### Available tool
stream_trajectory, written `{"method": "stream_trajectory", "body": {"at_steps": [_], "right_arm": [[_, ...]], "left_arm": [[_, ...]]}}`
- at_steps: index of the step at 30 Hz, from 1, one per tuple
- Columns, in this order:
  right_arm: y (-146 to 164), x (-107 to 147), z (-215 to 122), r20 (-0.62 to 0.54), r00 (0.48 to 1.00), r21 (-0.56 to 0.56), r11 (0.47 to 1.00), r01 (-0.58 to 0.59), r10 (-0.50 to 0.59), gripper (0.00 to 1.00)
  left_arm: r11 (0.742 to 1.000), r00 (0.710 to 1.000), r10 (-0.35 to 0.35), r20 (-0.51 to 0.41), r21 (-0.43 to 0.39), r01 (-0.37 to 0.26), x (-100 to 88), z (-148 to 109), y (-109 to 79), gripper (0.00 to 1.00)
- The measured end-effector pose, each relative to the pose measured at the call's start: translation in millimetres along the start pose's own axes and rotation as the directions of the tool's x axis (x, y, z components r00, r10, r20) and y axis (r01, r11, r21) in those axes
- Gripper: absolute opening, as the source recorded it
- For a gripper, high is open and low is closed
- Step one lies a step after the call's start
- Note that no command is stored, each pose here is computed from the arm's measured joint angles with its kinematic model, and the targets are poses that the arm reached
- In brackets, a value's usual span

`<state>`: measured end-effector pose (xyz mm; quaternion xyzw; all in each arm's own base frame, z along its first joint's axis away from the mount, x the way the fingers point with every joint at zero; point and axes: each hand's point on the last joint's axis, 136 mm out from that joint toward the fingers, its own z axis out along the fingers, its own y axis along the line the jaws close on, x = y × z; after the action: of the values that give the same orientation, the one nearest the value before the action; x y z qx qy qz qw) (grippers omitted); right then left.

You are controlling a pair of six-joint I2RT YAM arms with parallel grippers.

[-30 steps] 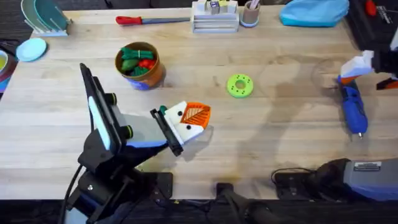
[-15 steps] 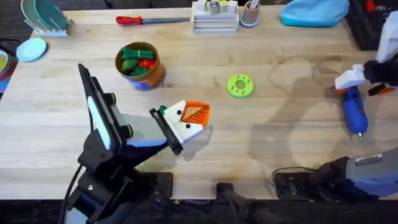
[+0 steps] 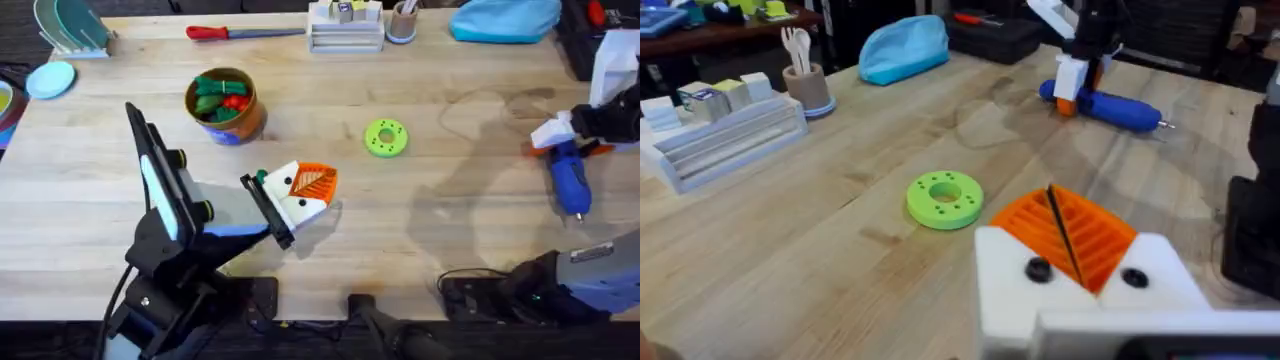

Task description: Pick up the gripper from the table and insert it into the empty holder that is missing its gripper. Then pick up a screw, insert it into the mounting hole, and use the screwdriver to tighten it. Finally, clean up the table by picking up the vegetable and placing it into the bucket.

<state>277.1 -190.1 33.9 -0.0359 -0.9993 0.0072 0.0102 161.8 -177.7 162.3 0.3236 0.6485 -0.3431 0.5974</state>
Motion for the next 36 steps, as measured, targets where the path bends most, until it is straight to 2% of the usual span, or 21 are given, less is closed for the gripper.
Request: {"method": "stream_trajectory", "body": {"at_steps": [1, 2, 6, 7, 8, 18, 23, 26, 29, 32, 36], "right_arm": [[-1, 0, 0, 0.001, 1.0, 0.003, 1.0, 0.0, 0.0, 0.75], [-2, -1, 0, 0.002, 1.0, 0.006, 1.0, 0.003, -0.003, 0.634], [-8, -3, 0, 0.007, 1.0, 0.036, 0.999, 0.007, -0.007, 0.111], [-8, -3, 0, 0.006, 1.0, 0.036, 0.999, 0.006, -0.006, 0.046], [-8, -3, 0, 0.008, 1.0, 0.035, 0.999, 0.003, -0.004, 0.022], [11, -8, -12, 0.029, 0.999, 0.02, 0.999, 0.042, -0.043, 0.021], [26, -22, -56, 0.162, 0.986, 0.063, 0.997, 0.041, -0.05, 0.021], [42, -30, -93, 0.287, 0.956, 0.062, 0.997, 0.039, -0.056, 0.021], [59, -42, -140, 0.461, 0.885, 0.056, 0.998, 0.042, -0.063, 0.021], [76, -53, -204, 0.668, 0.742, 0.055, 0.998, 0.021, -0.052, 0.021], [93, -47, -278, 0.841, 0.54, 0.027, 0.999, -0.018, -0.013, 0.021]], "left_arm": [[1.0, 1.0, 0.0, -0.001, 0.0, 0.0, 0.1, 0, 0.0, 0.009], [1.0, 1.0, 0.0, 0.0, 0.0, 0.0, 0.0, 0, 0.0, 0.009], [1.0, 1.0, 0.0, 0.0, 0.0, 0.0, 0.0, 0, 0.0, 0.009], [1.0, 1.0, 0.0, 0.0, -0.001, 0.0, 0.0, 0, 0.1, 0.009], [1.0, 1.0, 0.0, 0.0, 0.0, 0.0, 0.1, 0, 0.0, 0.009], [1.0, 1.0, 0.0, 0.0, -0.002, 0.0, 0.0, 0, 0.3, 0.009], [1.0, 1.0, 0.0, 0.0, -0.002, 0.0, 0.0, 0, 0.3, 0.009], [1.0, 1.0, 0.0, 0.0, -0.002, 0.0, 0.0, 0, 0.3, 0.009], [1.0, 1.0, 0.0, 0.0, -0.002, 0.0, 0.0, 0, 0.3, 0.009], [1.0, 1.0, -0.001, 0.0, -0.002, 0.001, 0.1, 0, 0.3, 0.009], [1.0, 1.0, 0.0, 0.0, -0.002, 0.0, 0.0, 0, 0.4, 0.009]]}}
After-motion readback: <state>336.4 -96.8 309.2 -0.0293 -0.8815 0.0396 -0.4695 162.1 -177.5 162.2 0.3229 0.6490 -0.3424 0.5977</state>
